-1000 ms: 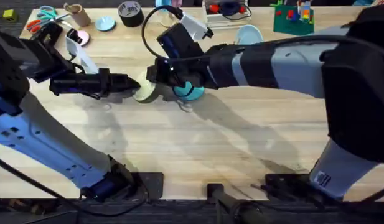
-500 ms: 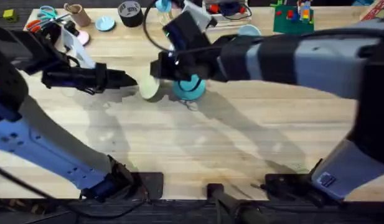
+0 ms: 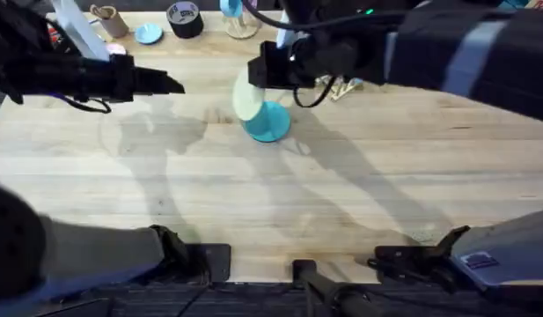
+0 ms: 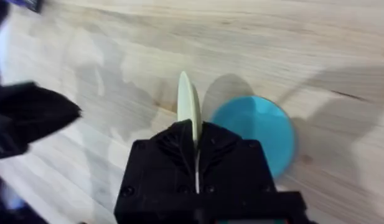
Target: Pick up the plates from the table one by one and place each into a slot on the dish rack.
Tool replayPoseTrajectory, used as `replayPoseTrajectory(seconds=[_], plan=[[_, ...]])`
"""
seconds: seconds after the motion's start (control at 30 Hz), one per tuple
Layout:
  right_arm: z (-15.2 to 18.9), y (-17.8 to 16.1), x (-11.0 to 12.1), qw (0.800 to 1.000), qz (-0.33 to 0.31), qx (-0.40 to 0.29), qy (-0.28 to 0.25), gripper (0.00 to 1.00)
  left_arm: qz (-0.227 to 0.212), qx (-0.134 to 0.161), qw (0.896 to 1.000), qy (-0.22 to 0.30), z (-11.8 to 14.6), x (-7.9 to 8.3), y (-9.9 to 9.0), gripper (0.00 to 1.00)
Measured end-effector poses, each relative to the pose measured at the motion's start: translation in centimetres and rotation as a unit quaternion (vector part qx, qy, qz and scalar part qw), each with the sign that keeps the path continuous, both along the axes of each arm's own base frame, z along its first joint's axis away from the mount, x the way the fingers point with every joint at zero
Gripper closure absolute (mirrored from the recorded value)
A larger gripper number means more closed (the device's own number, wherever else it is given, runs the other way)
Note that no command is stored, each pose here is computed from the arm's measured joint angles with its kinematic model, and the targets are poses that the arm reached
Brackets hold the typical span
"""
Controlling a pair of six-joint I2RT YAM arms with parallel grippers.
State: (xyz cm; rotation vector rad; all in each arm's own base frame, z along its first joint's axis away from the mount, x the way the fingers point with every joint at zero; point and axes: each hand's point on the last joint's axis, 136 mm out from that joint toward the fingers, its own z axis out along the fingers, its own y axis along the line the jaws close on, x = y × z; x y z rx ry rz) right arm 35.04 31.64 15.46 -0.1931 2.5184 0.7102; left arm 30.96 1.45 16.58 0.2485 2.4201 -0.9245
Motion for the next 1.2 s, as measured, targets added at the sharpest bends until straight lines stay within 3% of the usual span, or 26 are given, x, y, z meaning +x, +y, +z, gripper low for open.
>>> replayPoseTrajectory(seconds=[0.3, 0.47, 0.83, 1.2], plan=[[4.1, -4.3, -1.4, 0.99, 0.057, -0.116, -0.059, 0.972, -0.006, 0.125, 0.991, -0.049, 4.2, -1.0, -3.5, 0.96], [6.5, -7.3, -1.7, 0.982, 0.078, -0.164, -0.06, 0.972, -0.005, 0.171, 0.982, -0.082, 6.4, -2.1, -5.5, 0.959], [11.7, -12.6, -1.9, 0.961, 0.122, -0.235, -0.074, 0.972, -0.061, 0.189, 0.969, -0.144, 9.3, -4.8, -10.9, 0.961], [13.4, -16.2, -0.9, 0.95, 0.116, -0.277, -0.089, 0.972, -0.108, 0.192, 0.957, -0.188, 10.2, -5.3, -15.5, 0.961]])
